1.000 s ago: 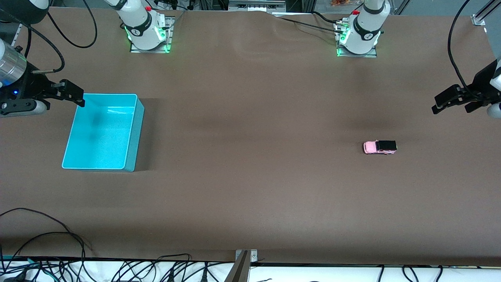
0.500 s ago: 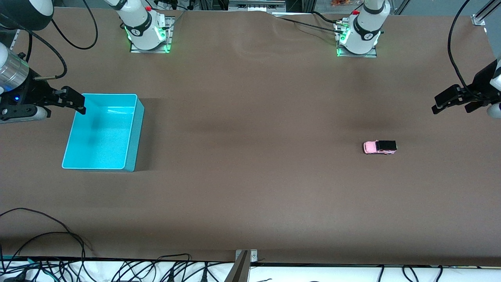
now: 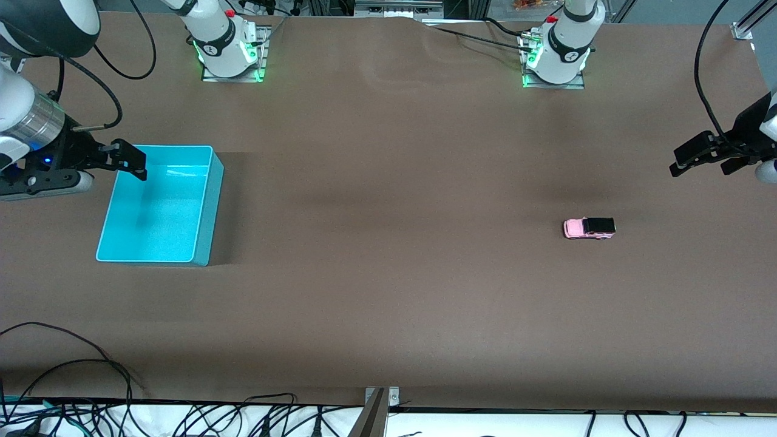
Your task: Wind and store pink jeep toy
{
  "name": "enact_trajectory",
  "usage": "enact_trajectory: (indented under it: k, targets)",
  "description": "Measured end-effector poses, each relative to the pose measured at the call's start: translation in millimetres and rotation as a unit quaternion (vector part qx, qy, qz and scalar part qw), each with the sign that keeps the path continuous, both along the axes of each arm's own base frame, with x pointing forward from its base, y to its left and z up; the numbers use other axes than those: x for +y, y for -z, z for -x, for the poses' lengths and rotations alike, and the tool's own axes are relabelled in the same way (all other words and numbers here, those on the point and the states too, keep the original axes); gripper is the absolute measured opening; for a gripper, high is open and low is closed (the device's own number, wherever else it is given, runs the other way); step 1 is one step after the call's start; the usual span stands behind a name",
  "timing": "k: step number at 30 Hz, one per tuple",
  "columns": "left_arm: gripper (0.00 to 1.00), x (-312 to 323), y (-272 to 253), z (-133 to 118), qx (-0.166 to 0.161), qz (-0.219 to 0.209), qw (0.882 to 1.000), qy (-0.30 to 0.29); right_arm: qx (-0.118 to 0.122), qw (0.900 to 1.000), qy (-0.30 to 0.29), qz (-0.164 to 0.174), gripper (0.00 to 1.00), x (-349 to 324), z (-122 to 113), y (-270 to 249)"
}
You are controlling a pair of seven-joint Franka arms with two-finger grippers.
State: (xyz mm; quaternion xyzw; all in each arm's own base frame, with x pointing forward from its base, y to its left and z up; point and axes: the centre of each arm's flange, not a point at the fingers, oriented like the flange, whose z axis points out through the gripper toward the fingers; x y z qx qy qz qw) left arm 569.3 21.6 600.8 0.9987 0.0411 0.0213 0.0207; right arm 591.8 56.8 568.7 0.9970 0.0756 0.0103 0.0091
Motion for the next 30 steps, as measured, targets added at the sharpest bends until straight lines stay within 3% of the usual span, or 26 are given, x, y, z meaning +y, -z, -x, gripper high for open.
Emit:
enact_trajectory:
  k: [9,30]
  targets:
    - [1.00,0.0,0.1,-0.1,0.000,0.000,1.000,0.000,0.005,1.000,-0.002,-0.001,1.00,3.1,-3.9,8.2]
    - [1.00,0.0,0.2,-0.1,0.000,0.000,1.000,0.000,-0.030,1.000,0.004,-0.004,1.00,-3.0,-8.9,-24.6]
